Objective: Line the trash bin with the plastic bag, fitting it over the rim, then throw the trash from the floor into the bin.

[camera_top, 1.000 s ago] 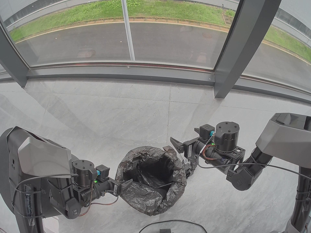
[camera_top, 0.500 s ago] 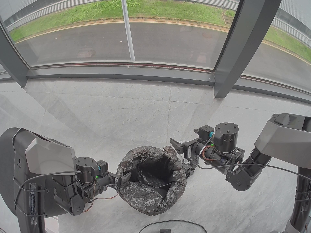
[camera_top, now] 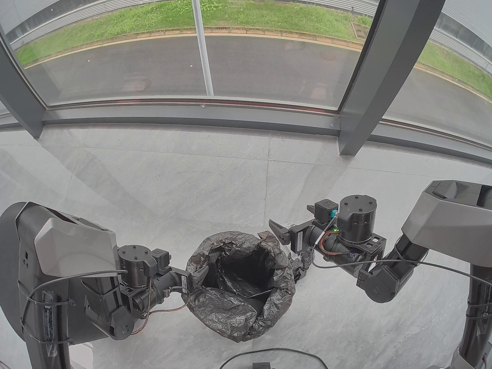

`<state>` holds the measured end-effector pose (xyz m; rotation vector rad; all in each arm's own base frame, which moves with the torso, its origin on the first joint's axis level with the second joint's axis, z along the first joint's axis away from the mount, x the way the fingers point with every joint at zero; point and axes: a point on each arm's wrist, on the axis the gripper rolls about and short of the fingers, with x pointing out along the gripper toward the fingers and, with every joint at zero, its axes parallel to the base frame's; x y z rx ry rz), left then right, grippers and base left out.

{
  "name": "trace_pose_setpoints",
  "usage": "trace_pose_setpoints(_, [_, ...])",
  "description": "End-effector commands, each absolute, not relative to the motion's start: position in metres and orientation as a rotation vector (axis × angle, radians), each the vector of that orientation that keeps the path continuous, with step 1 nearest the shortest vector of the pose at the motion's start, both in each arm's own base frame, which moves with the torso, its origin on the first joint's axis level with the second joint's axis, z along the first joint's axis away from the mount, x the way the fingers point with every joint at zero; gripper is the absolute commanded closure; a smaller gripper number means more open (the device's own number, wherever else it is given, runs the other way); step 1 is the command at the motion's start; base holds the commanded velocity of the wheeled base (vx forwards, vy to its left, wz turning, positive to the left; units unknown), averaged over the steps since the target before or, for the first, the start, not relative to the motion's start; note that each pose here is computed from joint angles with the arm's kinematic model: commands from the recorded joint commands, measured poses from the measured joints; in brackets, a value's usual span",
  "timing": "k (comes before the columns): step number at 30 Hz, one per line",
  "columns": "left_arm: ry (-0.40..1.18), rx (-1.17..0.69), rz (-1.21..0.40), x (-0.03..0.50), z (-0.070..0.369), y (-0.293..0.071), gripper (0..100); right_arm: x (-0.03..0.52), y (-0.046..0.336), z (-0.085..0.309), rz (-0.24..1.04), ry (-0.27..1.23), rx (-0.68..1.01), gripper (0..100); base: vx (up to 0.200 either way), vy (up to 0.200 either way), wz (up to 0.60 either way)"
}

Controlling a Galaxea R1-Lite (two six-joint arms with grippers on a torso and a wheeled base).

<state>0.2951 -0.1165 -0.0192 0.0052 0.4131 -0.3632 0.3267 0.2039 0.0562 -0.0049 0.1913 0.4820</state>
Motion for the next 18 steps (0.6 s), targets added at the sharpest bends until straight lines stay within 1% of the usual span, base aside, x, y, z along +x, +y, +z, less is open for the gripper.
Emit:
trace_pose_setpoints(1, [0.386, -0.025, -0.381, 0.286, -0.001, -0.120, 0, 0.326, 0.204, 0.056, 0.481, 0.191, -0.005, 0, 0.000, 0.000, 0.00])
trace_pose_setpoints(6, [0.391, -0.025, -0.387, 0.268, 0.013, -0.114, 0, 0.326, 0.204, 0.054, 0.481, 0.197, -0.008, 0, 0.000, 0.000, 0.00])
trace_pose_setpoints(14, [0.488, -0.020, -0.384, 0.247, 0.003, -0.104, 0, 0.326, 0.204, 0.054, 0.483, 0.197, -0.008, 0, 0.000, 0.000, 0.00])
trace_pose_setpoints(16, [0.506, -0.070, -0.404, 0.243, 0.004, -0.107, 0, 0.326, 0.204, 0.054, 0.483, 0.197, -0.008, 0, 0.000, 0.000, 0.00])
trace_pose_setpoints(18, [0.529, -0.149, -0.467, 0.237, 0.005, -0.119, 0, 0.326, 0.204, 0.054, 0.483, 0.197, -0.008, 0, 0.000, 0.000, 0.00])
